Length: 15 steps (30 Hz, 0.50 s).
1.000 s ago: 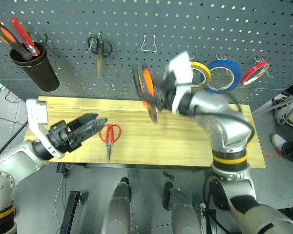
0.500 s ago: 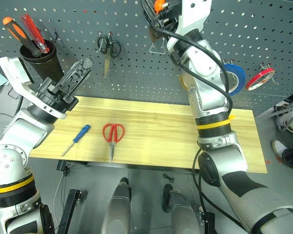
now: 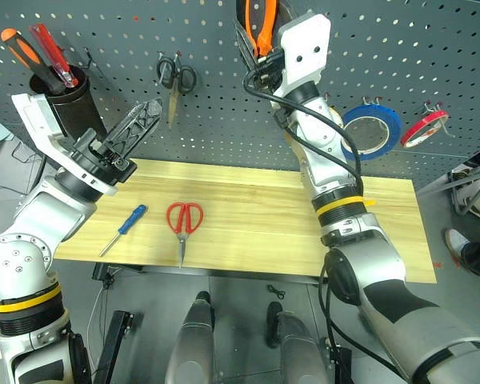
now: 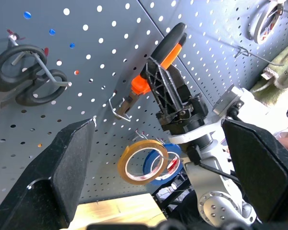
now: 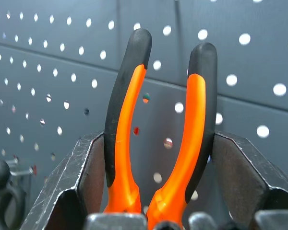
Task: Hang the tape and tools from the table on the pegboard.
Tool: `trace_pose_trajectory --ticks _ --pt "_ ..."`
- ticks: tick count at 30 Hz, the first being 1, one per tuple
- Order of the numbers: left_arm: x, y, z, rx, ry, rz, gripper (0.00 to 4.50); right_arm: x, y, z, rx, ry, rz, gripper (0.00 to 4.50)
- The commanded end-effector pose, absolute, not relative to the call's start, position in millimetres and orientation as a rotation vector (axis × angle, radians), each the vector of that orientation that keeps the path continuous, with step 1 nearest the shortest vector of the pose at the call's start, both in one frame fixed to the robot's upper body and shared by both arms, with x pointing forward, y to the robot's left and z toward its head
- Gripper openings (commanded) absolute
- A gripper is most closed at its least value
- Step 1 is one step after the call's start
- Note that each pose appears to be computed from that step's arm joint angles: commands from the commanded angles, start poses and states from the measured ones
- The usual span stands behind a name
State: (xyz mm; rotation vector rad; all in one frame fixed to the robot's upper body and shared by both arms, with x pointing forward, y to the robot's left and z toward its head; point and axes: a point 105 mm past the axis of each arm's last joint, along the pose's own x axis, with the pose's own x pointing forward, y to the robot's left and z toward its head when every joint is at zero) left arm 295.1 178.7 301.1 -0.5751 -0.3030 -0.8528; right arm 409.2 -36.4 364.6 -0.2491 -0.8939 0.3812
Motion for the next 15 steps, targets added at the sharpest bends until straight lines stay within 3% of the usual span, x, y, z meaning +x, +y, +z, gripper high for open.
trace_pose_trajectory --ticks 1,3,5,7,11,15 --pt "287 176 310 -0.556 -0.327 -0.880 4.50 405 -38 375 -0.238 -0.940 0.358 2.95" --pt "286 176 310 -0.555 -0.325 -0.881 4.50 410 -40 367 -0.243 -0.909 0.356 2.95" --pt "285 176 309 -0.555 -0.320 -0.879 4.50 410 -39 364 -0.250 -0.905 0.363 3.97" --pt "284 175 307 -0.558 -0.313 -0.879 4.50 409 -38 359 -0.258 -0.894 0.386 4.46" --pt "284 175 299 -0.544 -0.283 -0.859 4.50 405 -39 351 -0.267 -0.871 0.428 4.46" --pt "289 182 262 -0.417 -0.162 -0.743 4.50 393 -44 338 -0.282 -0.814 0.519 4.46"
